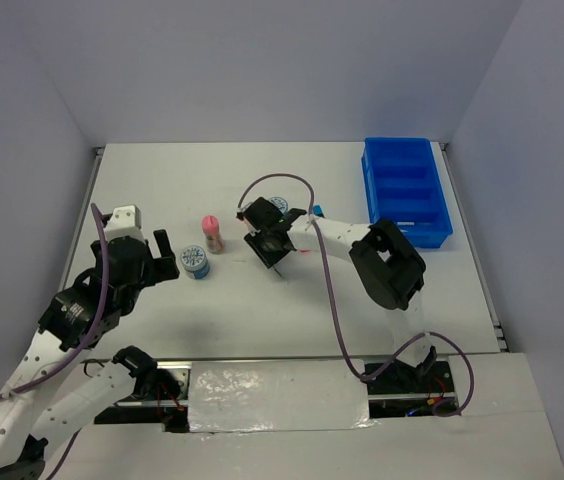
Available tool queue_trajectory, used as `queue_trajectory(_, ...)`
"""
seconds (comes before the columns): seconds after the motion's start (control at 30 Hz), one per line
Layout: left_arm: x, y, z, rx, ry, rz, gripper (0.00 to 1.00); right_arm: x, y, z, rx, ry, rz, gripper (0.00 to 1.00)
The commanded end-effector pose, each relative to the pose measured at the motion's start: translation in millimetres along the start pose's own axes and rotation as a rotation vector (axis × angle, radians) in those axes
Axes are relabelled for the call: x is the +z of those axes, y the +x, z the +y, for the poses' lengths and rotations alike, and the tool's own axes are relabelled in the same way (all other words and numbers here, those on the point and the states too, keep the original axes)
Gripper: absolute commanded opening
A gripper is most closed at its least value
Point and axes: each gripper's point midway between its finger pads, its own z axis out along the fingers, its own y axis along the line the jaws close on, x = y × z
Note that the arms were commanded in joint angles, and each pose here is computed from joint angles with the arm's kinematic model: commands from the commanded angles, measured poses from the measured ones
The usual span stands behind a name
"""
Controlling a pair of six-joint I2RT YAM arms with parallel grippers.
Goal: Sort the stationery into containers
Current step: Pick up the pen from the center of the board.
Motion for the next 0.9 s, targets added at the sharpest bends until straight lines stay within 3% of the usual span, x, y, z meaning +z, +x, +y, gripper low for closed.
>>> queue_trajectory(0.0, -0.5, -8.2, -4.6, -0.009, 0.024, -0.029, 0.99, 12.5, 8.0, 3.6, -0.013, -0.034, 0.034, 0.41)
queue_trajectory(0.17, -1.5, -8.6, -5.0, -0.013, 0.028, -0.032, 0.99, 24.9, 28.2, 10.0, -0.012, -0.068, 0.087, 0.36)
queue_trajectory(0.23, -1.8, -8.4, -5.5, -0.011, 0.033, -0.031, 0.99, 25.7, 33.5, 10.7, -0.008, -0.067, 0.100, 0.29)
queue_trajectory(0.27, -1.5, -8.5, -5.7, -0.011, 0.033, -0.030, 0.99, 25.4, 35.1, 10.0, -0.008, -0.064, 0.104, 0.23)
queue_trajectory(0.3, -1.5, -8.5, -6.7, -0.011, 0.037, -0.028, 0.99, 25.0, 36.8, 8.6, -0.001, -0.058, 0.107, 0.00)
queue_trajectory(0.43, 0.7, -6.8, -15.1, -0.033, 0.049, 0.014, 0.99, 11.7, 31.1, -2.5, 0.036, 0.002, 0.082, 0.00)
queue_trajectory(0.57, 10.4, 4.5, -40.8, -0.117, 0.102, 0.108, 0.99, -28.2, 11.1, -10.0, 0.155, 0.046, -0.025, 0.00)
queue_trajectory(0.7, 27.9, 22.4, -74.3, -0.198, 0.164, 0.215, 0.99, -92.9, 2.7, -12.9, 0.313, 0.029, -0.196, 0.00)
queue_trajectory(0.73, 34.0, 24.8, -86.0, -0.230, 0.173, 0.227, 0.99, -124.9, -7.3, -16.3, 0.337, 0.020, -0.281, 0.00)
queue_trajectory(0.87, 48.0, 33.9, -104.0, -0.338, 0.109, 0.232, 0.99, -179.4, 2.1, -33.8, 0.391, 0.068, -0.390, 0.00)
